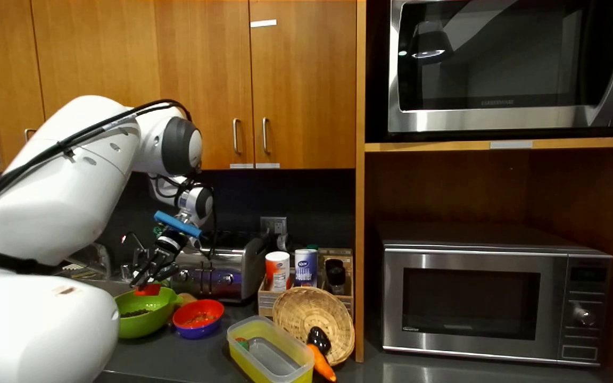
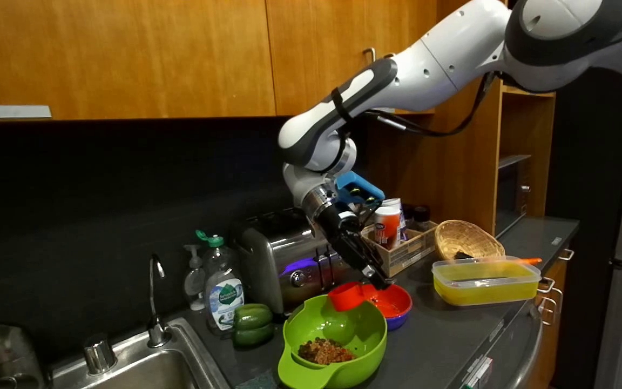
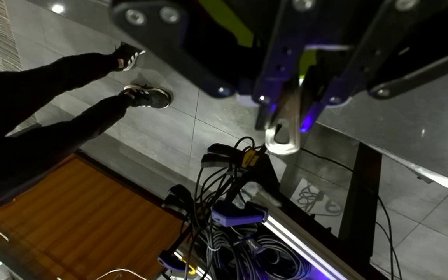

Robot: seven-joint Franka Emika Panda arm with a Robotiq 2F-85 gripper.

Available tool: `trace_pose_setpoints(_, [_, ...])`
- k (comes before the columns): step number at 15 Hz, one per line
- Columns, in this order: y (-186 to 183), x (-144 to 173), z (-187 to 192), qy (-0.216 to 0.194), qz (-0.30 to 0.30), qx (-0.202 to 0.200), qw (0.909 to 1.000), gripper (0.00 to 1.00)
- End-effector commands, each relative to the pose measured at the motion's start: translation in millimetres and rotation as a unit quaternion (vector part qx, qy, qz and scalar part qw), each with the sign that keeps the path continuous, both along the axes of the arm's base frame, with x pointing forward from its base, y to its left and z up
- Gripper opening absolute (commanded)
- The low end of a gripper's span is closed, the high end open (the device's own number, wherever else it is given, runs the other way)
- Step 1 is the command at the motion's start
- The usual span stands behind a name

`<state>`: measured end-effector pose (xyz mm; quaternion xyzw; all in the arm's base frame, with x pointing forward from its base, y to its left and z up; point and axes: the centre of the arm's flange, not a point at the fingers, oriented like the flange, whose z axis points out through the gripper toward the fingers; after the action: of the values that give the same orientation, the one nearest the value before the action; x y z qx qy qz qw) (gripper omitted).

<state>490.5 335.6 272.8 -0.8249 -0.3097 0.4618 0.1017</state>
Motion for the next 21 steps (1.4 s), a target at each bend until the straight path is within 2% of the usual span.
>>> trace_pose_setpoints(1, [3.9,16.8,-3.9,-0.01,-0.014,-0.002,0.9998,0.05])
trace_pose_setpoints(3, [5.9,12.4,-4.4,-0.015,-0.038,-0.002,0.9992,0.05])
trace_pose_setpoints(8, [13.1,-4.7,-8.3,0.039,-0.068,0.046,0.9958,0.05])
trace_pose_setpoints(13, [13.1,-5.4,-27.0,0.063,-0.09,0.057,0.9922,0.05])
trace_pose_setpoints(17, [10.5,-12.0,-58.0,0.057,-0.104,0.047,0.9918,0.05])
trace_pose_setpoints(21, [30.0,-16.6,-88.2,0.016,-0.139,0.047,0.9891,0.05])
